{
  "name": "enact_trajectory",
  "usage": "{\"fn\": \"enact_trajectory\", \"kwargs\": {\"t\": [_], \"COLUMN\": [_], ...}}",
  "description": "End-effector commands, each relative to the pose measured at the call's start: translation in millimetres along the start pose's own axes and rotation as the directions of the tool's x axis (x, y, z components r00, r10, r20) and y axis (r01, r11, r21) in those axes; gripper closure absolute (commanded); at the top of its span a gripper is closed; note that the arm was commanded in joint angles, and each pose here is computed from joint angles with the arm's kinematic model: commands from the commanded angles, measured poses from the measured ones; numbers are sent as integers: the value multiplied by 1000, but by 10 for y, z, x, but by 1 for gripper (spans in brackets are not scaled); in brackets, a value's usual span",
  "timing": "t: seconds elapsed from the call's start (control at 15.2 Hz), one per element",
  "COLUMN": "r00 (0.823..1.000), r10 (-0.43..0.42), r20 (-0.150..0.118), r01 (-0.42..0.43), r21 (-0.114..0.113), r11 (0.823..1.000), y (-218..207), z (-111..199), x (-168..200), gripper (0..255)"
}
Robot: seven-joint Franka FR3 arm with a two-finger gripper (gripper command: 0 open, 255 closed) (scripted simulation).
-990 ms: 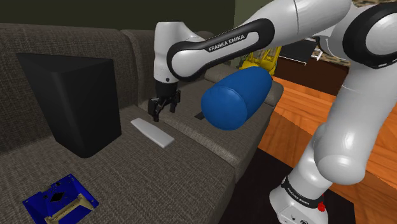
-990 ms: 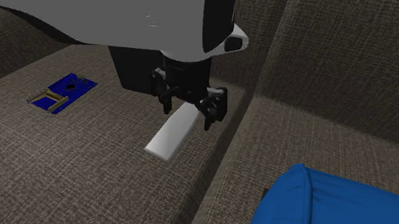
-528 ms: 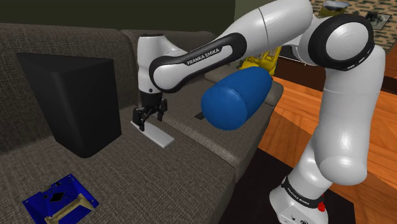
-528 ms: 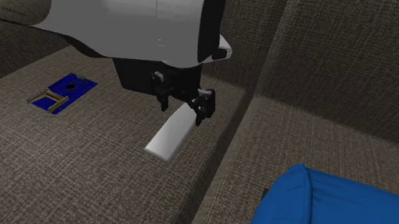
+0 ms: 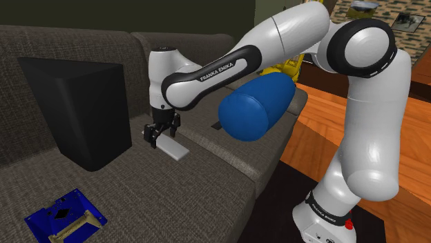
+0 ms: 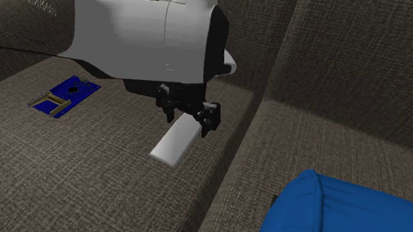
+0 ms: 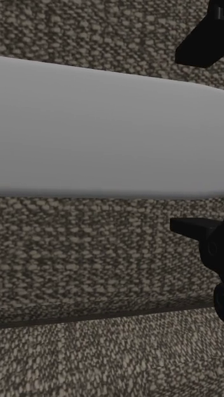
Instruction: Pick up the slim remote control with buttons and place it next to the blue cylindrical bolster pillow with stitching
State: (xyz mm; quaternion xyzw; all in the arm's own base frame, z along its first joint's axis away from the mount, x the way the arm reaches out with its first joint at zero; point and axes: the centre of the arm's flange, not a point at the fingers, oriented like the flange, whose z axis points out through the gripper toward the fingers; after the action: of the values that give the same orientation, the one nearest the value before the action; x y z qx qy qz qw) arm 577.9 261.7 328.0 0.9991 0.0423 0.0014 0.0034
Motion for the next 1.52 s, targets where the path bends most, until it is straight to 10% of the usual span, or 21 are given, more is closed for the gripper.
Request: {"fn": "enact_trajectory", "kwargs": {"t": [0.0,0.2,0.26,1.45], "r00": [1000,1000,1000,1000], "r10": [0,0,0,0], "r20": [0,0,0,0], "r01": [0,0,0,0], "r21": [0,0,0,0], "r11": [1000,1000,1000,1000], "y": [0,0,0,3], "z": [5,5,5,-470], "x": [0,0,0,1], "gripper": [0,0,255,255]}}
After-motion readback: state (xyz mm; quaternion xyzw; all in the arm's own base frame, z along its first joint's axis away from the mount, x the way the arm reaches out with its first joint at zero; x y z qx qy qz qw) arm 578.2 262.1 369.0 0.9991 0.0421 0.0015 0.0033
